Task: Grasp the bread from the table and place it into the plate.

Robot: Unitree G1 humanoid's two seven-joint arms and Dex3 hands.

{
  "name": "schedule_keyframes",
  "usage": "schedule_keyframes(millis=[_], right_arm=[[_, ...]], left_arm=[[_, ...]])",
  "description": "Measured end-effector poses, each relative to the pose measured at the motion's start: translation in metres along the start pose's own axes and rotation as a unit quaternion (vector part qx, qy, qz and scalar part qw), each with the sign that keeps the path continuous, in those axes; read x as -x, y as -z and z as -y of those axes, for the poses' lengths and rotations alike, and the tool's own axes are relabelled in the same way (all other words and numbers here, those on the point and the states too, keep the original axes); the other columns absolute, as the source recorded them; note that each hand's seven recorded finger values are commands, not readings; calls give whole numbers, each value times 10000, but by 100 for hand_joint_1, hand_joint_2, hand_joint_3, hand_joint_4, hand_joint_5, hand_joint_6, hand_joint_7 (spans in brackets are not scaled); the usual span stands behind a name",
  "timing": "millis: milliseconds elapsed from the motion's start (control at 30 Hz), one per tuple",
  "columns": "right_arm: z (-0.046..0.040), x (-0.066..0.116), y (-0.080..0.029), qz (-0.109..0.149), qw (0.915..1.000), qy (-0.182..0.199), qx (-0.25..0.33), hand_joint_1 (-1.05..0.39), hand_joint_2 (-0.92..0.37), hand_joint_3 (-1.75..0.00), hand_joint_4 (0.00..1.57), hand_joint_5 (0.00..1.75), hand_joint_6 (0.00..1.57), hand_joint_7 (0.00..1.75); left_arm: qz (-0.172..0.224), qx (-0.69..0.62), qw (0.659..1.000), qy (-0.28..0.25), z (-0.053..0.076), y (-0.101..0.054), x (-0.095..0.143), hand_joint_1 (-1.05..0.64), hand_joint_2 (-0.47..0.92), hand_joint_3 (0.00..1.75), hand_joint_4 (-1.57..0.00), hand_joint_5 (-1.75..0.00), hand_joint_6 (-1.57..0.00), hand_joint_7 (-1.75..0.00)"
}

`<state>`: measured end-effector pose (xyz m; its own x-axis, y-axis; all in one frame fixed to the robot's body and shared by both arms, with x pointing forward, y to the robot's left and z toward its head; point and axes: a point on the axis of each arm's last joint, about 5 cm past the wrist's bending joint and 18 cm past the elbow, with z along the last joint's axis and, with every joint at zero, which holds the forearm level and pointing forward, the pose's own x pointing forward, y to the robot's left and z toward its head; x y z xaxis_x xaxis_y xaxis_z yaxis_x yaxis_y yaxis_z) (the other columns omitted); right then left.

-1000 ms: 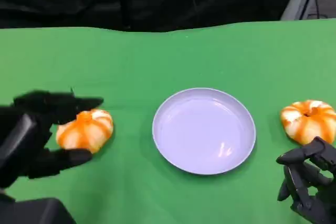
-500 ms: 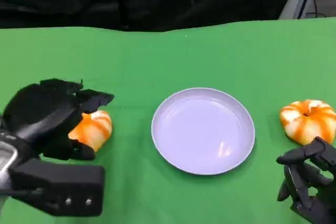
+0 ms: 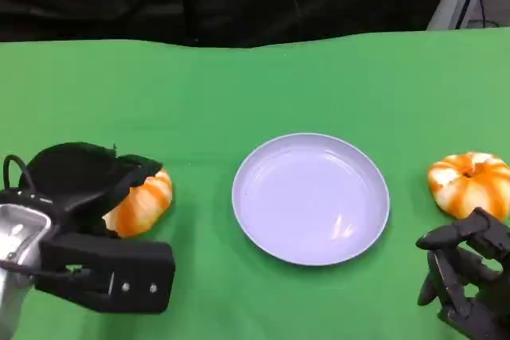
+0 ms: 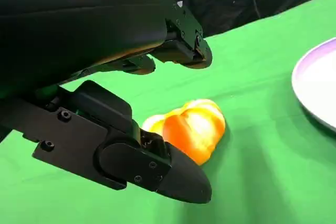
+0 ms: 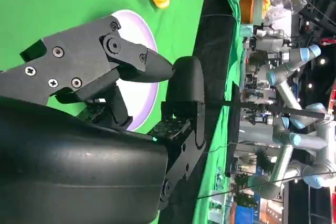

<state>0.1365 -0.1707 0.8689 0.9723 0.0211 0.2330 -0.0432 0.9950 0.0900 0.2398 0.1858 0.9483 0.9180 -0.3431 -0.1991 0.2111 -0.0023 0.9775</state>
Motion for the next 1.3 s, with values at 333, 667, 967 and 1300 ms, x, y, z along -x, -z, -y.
schedule_keyframes(millis=[333, 667, 967, 1300], right_arm=[[0, 4, -4, 3, 10000, 10, 3, -17, -73, -82, 89, 163, 82, 139], [0, 5, -3, -2, 10000, 16, 1, -16, -74, -82, 89, 164, 82, 140], [1, 10, -4, -5, 10000, 19, -3, -16, -74, -81, 88, 166, 81, 141], [0, 6, -16, 27, 10000, 26, 11, -17, -75, -81, 89, 164, 81, 142]], left_arm=[[-390, 73, 9991, 138, 4, 16, -86, -98, 92, 15, -31, 0, -34, 0], [-623, 156, 9970, 422, 109, 29, -165, -95, 92, 17, -33, -1, -35, -1], [-623, 450, 9957, 513, 263, 11, -232, -93, 92, 19, -36, -2, -39, -2], [-513, 652, 9945, 646, 343, 10, -318, -83, 92, 34, -38, -1, -40, -1]])
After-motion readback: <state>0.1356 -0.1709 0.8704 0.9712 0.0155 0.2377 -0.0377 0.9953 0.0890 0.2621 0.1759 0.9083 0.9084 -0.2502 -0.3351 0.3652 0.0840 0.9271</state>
